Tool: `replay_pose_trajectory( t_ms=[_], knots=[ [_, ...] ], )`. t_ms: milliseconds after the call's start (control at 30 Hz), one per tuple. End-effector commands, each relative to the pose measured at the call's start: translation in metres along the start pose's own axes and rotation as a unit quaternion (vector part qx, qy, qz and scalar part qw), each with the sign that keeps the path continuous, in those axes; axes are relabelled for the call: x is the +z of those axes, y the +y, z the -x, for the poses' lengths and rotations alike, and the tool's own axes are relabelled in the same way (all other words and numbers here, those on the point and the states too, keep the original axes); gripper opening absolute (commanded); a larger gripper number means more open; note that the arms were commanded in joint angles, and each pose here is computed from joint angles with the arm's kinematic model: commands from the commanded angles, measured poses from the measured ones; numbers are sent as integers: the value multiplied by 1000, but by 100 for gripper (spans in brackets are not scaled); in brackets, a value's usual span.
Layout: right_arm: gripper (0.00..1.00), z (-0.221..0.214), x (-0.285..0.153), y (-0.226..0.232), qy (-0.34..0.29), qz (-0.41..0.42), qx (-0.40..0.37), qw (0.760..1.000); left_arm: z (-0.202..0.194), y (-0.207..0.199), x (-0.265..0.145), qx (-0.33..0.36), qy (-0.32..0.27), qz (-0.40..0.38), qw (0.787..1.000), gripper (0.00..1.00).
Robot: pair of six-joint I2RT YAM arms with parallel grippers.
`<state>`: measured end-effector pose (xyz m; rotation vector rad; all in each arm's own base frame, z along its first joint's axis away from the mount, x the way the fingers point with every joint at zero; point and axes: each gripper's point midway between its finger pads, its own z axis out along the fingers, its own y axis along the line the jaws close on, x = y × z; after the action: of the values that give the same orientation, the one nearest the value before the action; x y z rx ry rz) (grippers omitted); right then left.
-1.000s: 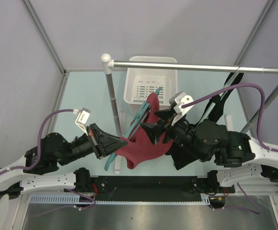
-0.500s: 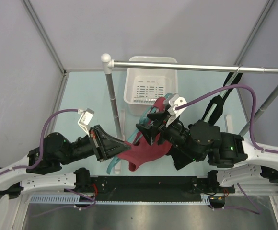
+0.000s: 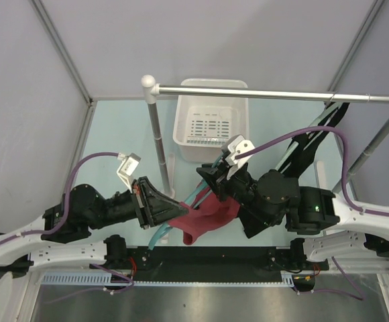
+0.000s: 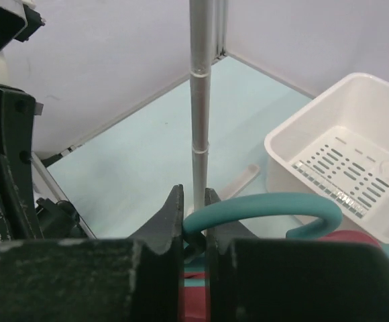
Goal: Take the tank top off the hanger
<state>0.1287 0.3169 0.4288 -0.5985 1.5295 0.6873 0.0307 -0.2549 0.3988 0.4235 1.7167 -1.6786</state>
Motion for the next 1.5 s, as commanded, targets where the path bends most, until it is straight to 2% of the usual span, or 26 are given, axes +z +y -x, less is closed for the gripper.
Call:
replay_pose_trajectory(
  t_ms=[0, 67, 100, 200, 267, 467, 533, 667, 833, 1033, 1333, 1467],
  knots=[
    [0, 23, -8, -4, -33, -3, 59, 998, 20, -29, -18, 43, -30, -57, 997, 29],
    [0, 30, -17, -9, -42, 4, 67, 997, 16, -22, -22, 62, -25, -51, 996, 49],
    [0, 31, -20, -5, -42, 21, 67, 997, 17, -21, -27, 76, -26, -51, 995, 62],
    [0, 36, -32, -2, -44, 58, 69, 995, 10, -12, -36, 107, -3, -33, 994, 71],
    [0, 40, -38, -1, -45, 76, 68, 994, 6, -4, -42, 119, 8, -16, 993, 72],
    [0, 41, -52, -8, -35, 97, 51, 993, 16, -7, -49, 148, -23, -31, 988, 58],
    [0, 41, -52, -8, -36, 101, 48, 993, -2, -12, -37, 160, 21, -58, 985, 56],
    [0, 39, -47, -4, -33, 104, 38, 993, -25, -24, -14, 171, 84, -104, 976, 63],
    [0, 38, -46, 2, -28, 116, 35, 992, -34, -27, 6, 181, 110, -117, 970, 66],
    [0, 37, -47, 2, -27, 120, 39, 992, -37, -51, 0, 187, 107, -192, 957, 66],
    [0, 34, -46, 5, -20, 122, 38, 992, -37, -55, -19, 190, 94, -215, 953, 74],
    [0, 36, -47, 4, -24, 123, 40, 991, -38, -55, -12, 189, 101, -213, 953, 72]
  ],
)
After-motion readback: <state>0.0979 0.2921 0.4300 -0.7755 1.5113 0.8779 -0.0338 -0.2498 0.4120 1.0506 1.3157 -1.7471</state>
